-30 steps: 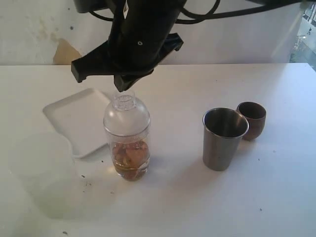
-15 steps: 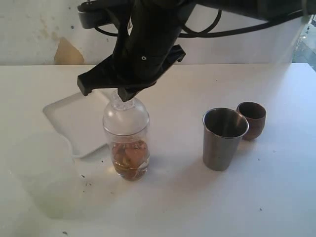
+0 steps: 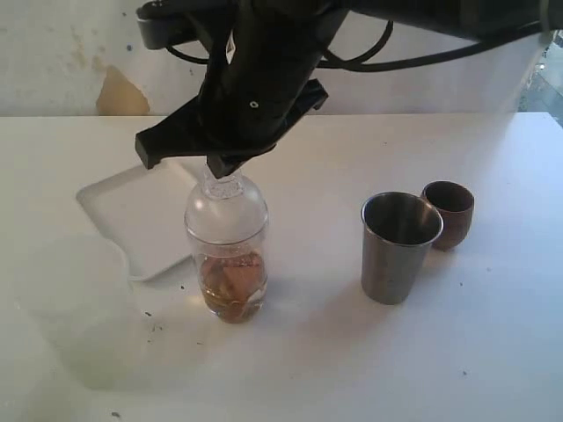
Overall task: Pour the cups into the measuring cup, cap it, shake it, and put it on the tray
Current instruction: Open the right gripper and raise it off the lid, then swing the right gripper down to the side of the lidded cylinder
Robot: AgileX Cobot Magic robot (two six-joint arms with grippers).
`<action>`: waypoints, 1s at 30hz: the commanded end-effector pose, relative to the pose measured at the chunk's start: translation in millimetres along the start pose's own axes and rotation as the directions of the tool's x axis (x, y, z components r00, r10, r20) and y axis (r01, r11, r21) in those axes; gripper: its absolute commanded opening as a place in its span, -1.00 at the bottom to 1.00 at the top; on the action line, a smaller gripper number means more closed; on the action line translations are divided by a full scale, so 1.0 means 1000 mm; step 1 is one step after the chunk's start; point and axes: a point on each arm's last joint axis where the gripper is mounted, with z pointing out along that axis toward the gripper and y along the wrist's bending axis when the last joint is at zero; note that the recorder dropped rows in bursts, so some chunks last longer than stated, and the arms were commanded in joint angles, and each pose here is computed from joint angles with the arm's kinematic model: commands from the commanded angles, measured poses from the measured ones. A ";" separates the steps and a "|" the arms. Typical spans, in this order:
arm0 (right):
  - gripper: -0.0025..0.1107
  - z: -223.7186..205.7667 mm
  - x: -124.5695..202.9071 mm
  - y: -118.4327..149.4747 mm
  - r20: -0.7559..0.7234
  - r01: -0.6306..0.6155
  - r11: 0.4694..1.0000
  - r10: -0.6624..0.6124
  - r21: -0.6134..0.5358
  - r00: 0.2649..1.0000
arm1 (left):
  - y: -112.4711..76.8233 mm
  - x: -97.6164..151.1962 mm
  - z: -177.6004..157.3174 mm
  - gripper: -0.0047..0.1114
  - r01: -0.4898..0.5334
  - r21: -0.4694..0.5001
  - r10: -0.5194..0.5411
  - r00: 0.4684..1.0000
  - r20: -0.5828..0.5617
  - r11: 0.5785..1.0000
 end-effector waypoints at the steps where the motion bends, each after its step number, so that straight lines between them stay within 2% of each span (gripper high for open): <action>1: -0.96 -0.008 -0.006 0.000 0.086 0.006 1.000 -0.005 -0.003 0.996 | 0.000 0.000 0.000 -0.91 0.008 -0.002 -0.008 1.000 0.008 1.000; 3: -0.96 -0.006 -0.008 -0.002 0.106 0.024 0.999 -0.027 0.028 0.994 | 0.000 0.000 0.000 -0.91 0.008 -0.002 -0.008 1.000 0.008 1.000; 7: -0.96 0.011 -0.003 -0.008 0.017 0.007 0.995 -0.009 0.095 1.000 | 0.000 0.000 0.000 -0.91 0.008 -0.002 -0.008 1.000 0.008 1.000; 11: -0.96 0.022 0.001 -0.009 -0.036 0.009 0.995 -0.005 0.103 0.999 | 0.000 0.000 0.000 -0.91 0.008 -0.002 -0.008 1.000 0.008 1.000; 16: -0.96 0.018 0.000 -0.008 -0.020 0.003 0.996 -0.001 0.093 1.000 | 0.000 0.000 0.000 -0.91 0.008 -0.002 -0.008 1.000 0.008 1.000; 21: -0.96 -0.008 -0.003 -0.008 0.054 -0.002 0.997 -0.003 0.082 0.999 | 0.000 0.000 0.000 -0.91 0.008 -0.002 -0.008 1.000 0.008 1.000; 30: -0.96 -0.077 -0.006 0.001 0.299 0.013 0.999 -0.022 0.031 0.954 | 0.000 0.000 0.000 -0.91 0.008 -0.002 -0.008 1.000 0.008 1.000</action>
